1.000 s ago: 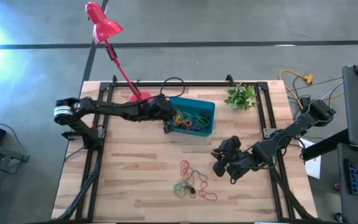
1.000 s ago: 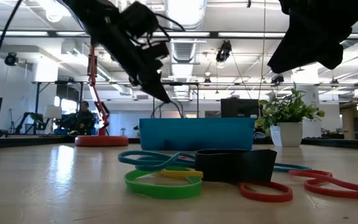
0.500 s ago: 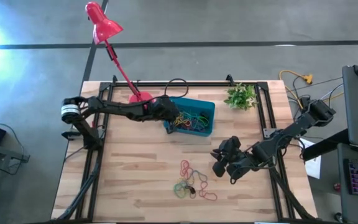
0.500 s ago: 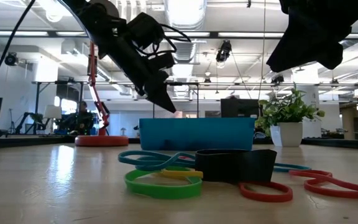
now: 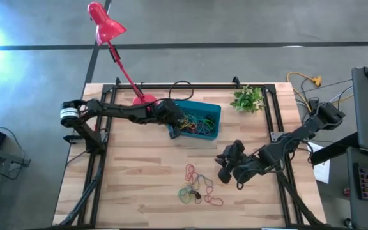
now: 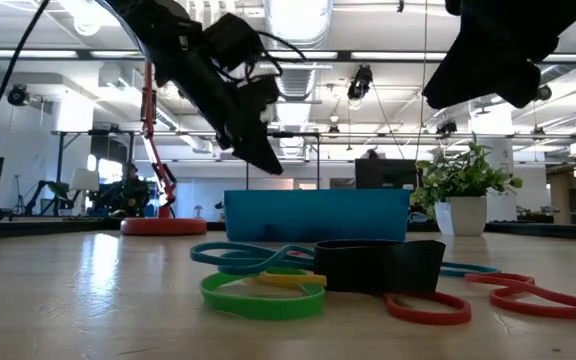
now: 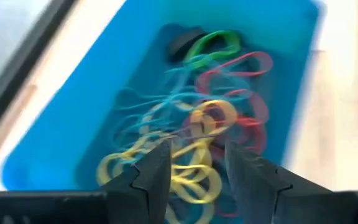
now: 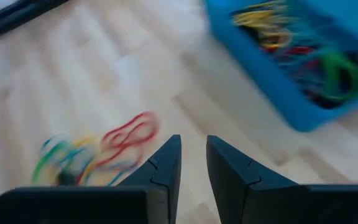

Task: Pick and place rubber bands into bin
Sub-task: Put the black rubber band into the blue bin

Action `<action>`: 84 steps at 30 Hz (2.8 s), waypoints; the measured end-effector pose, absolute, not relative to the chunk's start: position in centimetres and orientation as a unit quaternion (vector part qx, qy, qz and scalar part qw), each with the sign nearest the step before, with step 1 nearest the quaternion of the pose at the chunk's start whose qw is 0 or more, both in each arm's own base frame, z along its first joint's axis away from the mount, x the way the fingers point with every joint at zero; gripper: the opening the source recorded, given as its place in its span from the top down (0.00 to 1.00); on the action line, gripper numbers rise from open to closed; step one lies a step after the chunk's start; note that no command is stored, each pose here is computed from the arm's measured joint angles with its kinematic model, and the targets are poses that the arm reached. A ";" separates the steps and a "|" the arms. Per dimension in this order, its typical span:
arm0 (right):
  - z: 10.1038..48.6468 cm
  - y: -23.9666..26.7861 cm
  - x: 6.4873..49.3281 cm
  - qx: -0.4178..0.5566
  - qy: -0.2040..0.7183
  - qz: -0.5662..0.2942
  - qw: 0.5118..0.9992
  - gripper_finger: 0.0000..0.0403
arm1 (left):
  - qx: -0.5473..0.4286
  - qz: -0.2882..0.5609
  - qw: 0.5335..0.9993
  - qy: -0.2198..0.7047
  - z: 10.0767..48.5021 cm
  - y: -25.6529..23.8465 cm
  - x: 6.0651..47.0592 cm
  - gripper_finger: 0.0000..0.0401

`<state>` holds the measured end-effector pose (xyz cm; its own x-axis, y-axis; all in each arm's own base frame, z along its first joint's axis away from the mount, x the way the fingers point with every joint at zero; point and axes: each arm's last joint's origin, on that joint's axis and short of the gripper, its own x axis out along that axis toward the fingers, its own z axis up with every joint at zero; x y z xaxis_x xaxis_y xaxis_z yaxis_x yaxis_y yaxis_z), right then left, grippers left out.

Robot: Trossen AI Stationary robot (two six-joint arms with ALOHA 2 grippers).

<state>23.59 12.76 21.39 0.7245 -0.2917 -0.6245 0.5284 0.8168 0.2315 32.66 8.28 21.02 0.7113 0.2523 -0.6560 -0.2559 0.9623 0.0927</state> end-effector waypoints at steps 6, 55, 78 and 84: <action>20.4 13.8 24.5 0.158 0.348 -0.132 0.915 0.80 | -0.064 0.044 0.935 0.346 23.2 6.1 30.9 0.66; 14.5 18.1 34.8 0.158 0.451 0.061 0.876 0.62 | -0.057 0.046 0.954 0.290 24.7 0.7 22.9 0.66; 11.8 18.2 35.0 0.162 0.480 0.039 0.861 0.60 | -0.045 0.042 0.952 0.300 24.5 0.6 22.8 0.66; 12.0 18.1 34.9 0.156 0.477 0.023 0.865 0.70 | -0.045 0.041 0.952 0.300 24.5 0.6 22.8 0.66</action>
